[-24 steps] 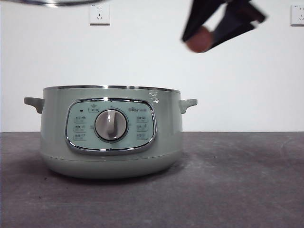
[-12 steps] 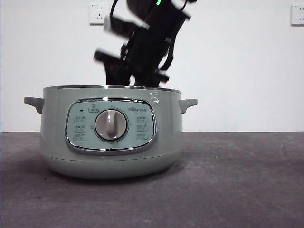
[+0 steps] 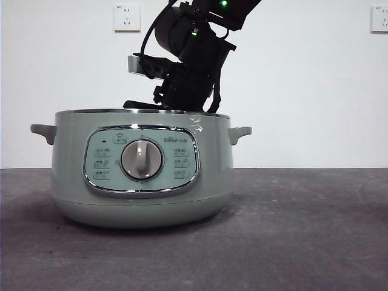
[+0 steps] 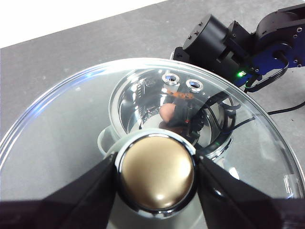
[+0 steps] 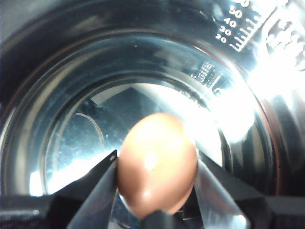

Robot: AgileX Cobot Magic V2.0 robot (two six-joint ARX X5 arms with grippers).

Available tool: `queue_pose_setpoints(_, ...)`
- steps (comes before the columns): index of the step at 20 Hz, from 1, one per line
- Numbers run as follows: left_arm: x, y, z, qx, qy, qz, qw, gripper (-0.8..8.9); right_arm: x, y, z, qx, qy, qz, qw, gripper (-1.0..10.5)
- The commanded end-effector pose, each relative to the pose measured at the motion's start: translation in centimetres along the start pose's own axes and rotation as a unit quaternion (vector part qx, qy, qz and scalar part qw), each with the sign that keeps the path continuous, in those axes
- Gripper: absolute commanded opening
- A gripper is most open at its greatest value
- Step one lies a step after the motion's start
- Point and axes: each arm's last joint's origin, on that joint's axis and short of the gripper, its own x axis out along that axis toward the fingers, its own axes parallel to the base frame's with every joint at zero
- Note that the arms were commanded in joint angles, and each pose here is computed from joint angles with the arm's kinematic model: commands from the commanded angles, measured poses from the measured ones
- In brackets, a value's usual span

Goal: Pick up the egg,open the lid,put the egg in the pot,close the lid

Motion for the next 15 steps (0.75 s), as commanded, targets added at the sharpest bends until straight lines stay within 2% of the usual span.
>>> queue_pose_setpoints(1, -0.8, 0.0, 0.6, -0.006, -0.035, -0.001, 0.999, -0.09, 1.3, 0.3, -1.0, 0.008, 0.036, 0.014, 0.999, 2.1)
queue_pose_setpoints(2, -0.8, 0.0, 0.6, -0.006, -0.035, -0.001, 0.999, -0.08, 1.3, 0.3, -1.1, 0.008, 0.040, 0.015, 0.999, 3.3)
queue_pose_setpoints(3, -0.8, 0.0, 0.6, -0.006, -0.035, -0.002, 0.999, -0.08, 1.3, 0.3, -1.0, 0.008, 0.040, 0.015, 0.999, 3.9)
queue_pose_setpoints(6, -0.8, 0.0, 0.6, -0.006, -0.035, -0.002, 0.999, -0.09, -0.1, 0.3, -0.4, 0.006, 0.019, 0.009, 1.000, 3.9)
queue_pose_setpoints(8, -0.5, 0.0, 0.7, -0.006, -0.031, -0.001, 1.000, -0.09, -2.8, 0.4, 0.7, 0.004, -0.016, 0.001, 1.000, 3.9)
queue_pose_setpoints(9, -0.2, 0.0, 0.8, -0.005, -0.027, -0.001, 1.000, -0.08, -4.9, 0.4, 1.2, 0.004, -0.037, -0.019, 0.999, 3.9)
queue_pose_setpoints(11, 0.6, -0.1, 1.2, -0.004, -0.024, -0.005, 1.000, -0.09, -10.7, 0.3, 1.9, 0.006, -0.079, -0.087, 0.993, 3.9)
queue_pose_setpoints(13, 1.9, -0.1, 2.0, -0.001, -0.025, -0.007, 1.000, -0.09, -17.4, 0.2, 1.5, 0.027, -0.122, -0.150, 0.981, 3.9)
queue_pose_setpoints(15, 4.4, -0.3, 3.0, 0.012, -0.013, -0.010, 1.000, -0.09, -24.7, 0.6, 0.0, 0.053, -0.182, -0.185, 0.964, 3.9)
